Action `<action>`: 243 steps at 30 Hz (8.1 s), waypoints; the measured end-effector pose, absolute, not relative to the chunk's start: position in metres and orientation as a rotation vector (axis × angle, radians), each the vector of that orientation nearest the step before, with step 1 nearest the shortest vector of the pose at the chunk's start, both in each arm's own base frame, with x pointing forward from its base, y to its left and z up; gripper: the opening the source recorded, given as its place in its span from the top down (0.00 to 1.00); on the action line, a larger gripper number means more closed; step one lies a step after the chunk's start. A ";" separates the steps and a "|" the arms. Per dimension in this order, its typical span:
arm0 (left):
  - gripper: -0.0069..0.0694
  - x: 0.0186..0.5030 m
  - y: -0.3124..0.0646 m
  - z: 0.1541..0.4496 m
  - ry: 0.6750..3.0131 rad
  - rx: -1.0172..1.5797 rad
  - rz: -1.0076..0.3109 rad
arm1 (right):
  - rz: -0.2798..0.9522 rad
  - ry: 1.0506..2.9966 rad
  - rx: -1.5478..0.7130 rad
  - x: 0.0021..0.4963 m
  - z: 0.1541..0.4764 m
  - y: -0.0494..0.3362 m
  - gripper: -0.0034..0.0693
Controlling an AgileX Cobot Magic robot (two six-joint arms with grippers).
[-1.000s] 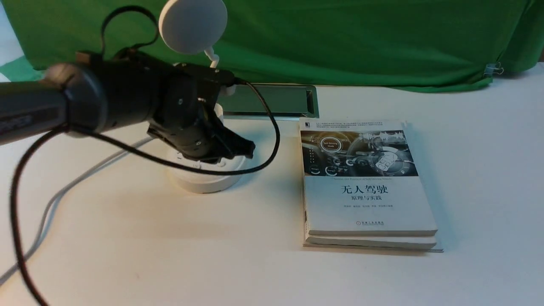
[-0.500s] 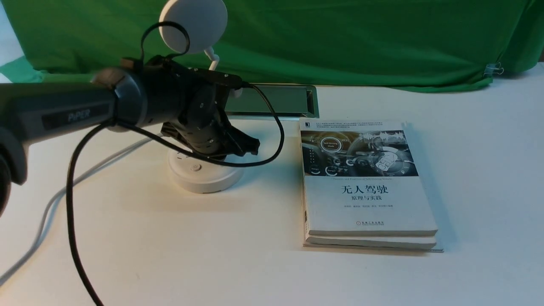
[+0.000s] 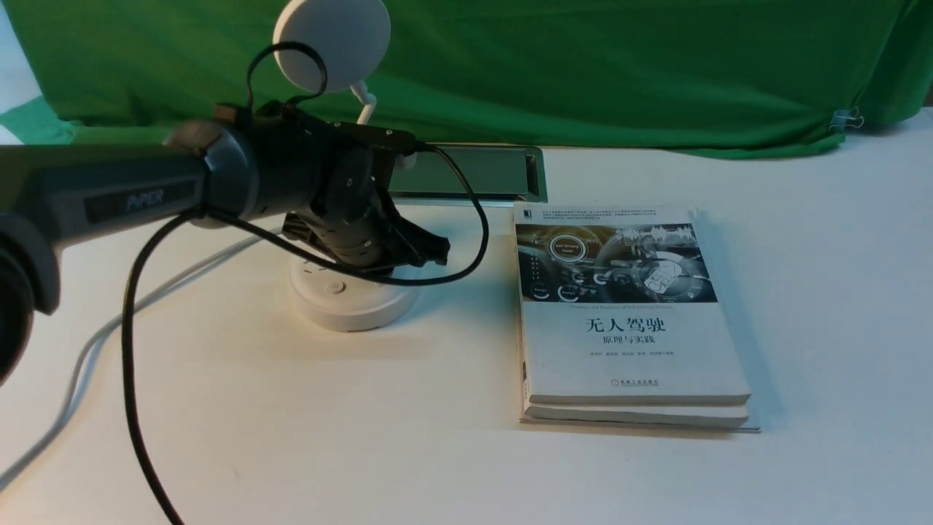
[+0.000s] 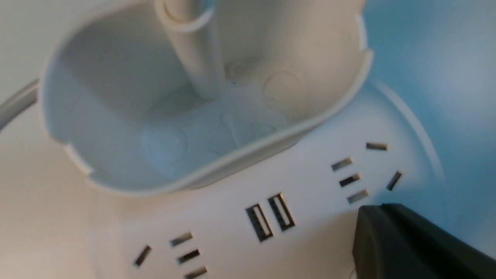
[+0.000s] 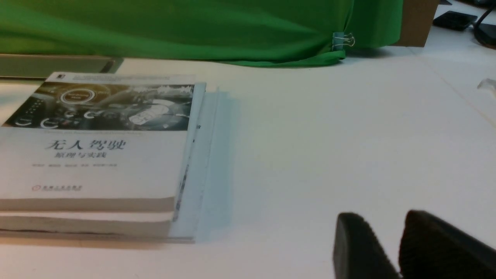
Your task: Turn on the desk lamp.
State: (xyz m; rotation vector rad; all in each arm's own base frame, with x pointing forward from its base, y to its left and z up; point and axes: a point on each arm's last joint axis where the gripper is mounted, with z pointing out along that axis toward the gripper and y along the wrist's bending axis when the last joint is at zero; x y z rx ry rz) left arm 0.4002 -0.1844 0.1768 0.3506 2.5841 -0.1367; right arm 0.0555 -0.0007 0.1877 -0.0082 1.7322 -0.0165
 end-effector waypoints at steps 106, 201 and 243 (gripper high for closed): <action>0.91 0.319 -0.160 0.144 2.625 0.138 -0.379 | -0.016 1.732 -0.008 0.056 0.188 -0.001 0.63; 0.91 0.055 -0.007 0.189 1.733 0.016 -0.157 | -0.016 1.732 -0.008 0.056 0.188 -0.001 0.63; 0.91 0.055 -0.007 0.189 1.733 0.017 -0.157 | -0.016 1.732 -0.008 0.056 0.188 -0.001 0.63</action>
